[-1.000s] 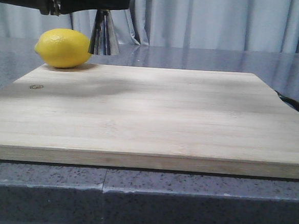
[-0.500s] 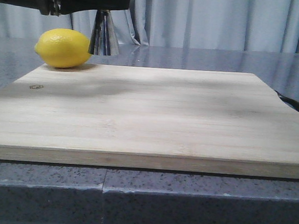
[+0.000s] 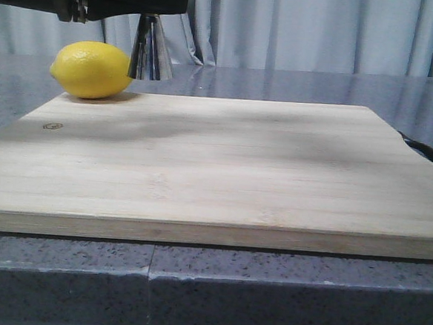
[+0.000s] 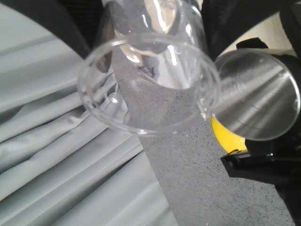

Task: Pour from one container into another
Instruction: 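Tilt the beaker with the right gripper, pouring liquid into the jigger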

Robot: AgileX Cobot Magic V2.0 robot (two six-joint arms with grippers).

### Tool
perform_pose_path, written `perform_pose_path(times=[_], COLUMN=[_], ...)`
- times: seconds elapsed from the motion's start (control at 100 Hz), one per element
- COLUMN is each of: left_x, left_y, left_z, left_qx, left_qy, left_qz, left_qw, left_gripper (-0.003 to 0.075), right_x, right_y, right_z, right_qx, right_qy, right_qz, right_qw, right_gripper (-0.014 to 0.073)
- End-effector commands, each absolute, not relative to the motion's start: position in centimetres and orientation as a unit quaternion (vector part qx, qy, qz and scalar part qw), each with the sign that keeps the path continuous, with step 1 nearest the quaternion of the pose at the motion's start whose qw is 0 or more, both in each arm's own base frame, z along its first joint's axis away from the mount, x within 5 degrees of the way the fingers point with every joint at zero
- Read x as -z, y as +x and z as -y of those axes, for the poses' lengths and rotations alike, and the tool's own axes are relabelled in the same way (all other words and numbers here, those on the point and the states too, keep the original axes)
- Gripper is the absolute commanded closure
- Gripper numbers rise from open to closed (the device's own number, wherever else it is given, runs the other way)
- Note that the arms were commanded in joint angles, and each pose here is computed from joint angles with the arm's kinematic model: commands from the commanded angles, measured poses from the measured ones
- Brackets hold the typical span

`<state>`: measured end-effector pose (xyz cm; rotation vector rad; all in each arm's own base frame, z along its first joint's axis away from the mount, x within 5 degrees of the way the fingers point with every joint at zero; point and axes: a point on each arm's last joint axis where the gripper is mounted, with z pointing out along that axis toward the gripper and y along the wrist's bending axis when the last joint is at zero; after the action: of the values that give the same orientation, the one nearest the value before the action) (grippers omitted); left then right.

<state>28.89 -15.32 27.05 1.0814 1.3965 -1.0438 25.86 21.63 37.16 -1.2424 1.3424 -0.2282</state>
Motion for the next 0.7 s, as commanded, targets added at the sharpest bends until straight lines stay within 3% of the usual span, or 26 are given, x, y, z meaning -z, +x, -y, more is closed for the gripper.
perform_pose_path(times=[0.0,0.69], left_x=[-30.43,-30.43], left_y=[28.03,28.03], left_z=[15.55,15.55], left_qx=[0.474,0.474], left_qy=[0.438,0.438], left_qz=[-0.522,-0.522], left_qw=[0.558,0.558], left_gripper=[0.0514,0.0514], right_x=[-39.47,-39.02], right_y=[25.40,25.85], right_z=[-21.77,-22.08], right_qx=[0.112,0.176], right_qy=[-0.547,-0.593], right_qz=[-0.525,-0.471], right_qw=[0.642,0.629], right_gripper=[0.0284,0.0284])
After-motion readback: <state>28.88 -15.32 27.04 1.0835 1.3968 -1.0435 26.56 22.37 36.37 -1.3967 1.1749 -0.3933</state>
